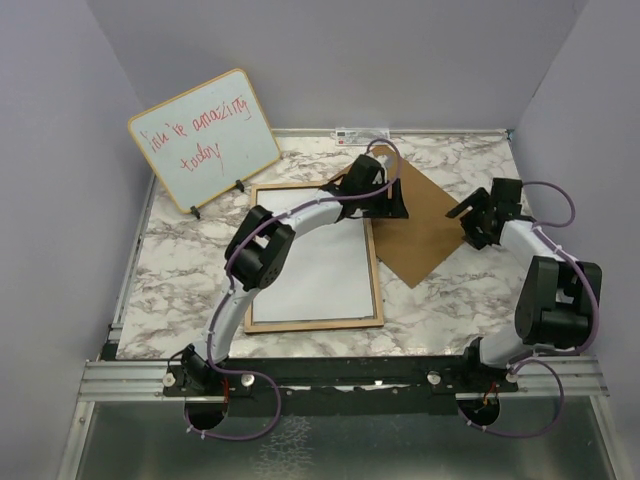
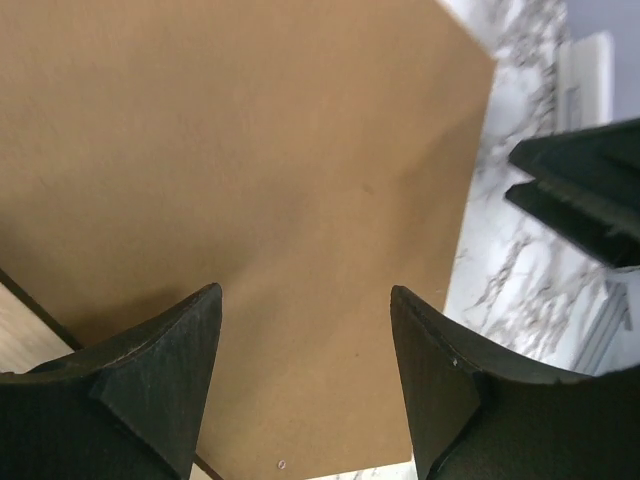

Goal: Put the photo into the frame

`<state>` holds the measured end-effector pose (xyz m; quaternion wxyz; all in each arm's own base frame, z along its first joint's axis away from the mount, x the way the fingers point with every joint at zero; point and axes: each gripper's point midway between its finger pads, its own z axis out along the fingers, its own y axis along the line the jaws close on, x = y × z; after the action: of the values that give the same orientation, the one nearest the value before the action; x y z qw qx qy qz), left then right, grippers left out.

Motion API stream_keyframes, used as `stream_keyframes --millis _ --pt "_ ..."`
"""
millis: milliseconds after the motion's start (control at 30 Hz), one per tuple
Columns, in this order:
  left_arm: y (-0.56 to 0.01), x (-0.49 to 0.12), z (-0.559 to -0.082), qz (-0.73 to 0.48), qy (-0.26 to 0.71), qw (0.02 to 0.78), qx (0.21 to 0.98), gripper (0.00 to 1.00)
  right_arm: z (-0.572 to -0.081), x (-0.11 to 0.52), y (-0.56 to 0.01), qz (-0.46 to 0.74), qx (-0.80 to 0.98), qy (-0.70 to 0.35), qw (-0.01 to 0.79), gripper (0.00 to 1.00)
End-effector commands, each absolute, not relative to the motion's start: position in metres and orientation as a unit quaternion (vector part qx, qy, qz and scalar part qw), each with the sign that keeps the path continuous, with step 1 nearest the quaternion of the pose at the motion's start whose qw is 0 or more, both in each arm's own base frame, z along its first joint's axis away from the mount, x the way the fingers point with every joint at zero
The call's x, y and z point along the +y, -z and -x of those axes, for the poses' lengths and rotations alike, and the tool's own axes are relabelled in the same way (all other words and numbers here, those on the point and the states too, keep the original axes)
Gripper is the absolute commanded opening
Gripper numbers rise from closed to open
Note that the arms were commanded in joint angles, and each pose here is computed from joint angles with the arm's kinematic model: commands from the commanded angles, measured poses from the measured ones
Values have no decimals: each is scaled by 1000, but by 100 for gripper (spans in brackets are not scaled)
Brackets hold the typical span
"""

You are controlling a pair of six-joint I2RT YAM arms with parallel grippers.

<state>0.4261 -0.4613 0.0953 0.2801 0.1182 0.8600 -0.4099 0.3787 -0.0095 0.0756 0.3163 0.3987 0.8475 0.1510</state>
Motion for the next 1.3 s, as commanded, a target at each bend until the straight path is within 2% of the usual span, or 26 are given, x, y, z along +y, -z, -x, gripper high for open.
stream_keyframes --millis 0,233,433,667,833,1067,1267 --pt "-48 -443 -424 -97 325 263 903 70 -384 -16 -70 -416 847 -134 304 78" --pt "1 -395 -407 -24 217 232 948 70 -408 -29 -72 -420 841 -124 318 78" --pt "11 -368 -386 -23 165 222 961 71 -448 -31 -72 -416 836 -141 328 77" --pt "16 -352 -354 -19 159 193 968 71 -494 -35 -73 -360 851 -149 353 77" --pt "15 -355 -336 -24 178 167 970 72 -514 -33 -67 -268 882 -152 356 77" --pt "7 -350 -326 -11 181 162 970 74 -512 -20 -48 -170 912 -176 329 77" --pt "-19 -355 -319 -20 198 167 966 76 -502 -20 -30 -156 924 -170 305 77"
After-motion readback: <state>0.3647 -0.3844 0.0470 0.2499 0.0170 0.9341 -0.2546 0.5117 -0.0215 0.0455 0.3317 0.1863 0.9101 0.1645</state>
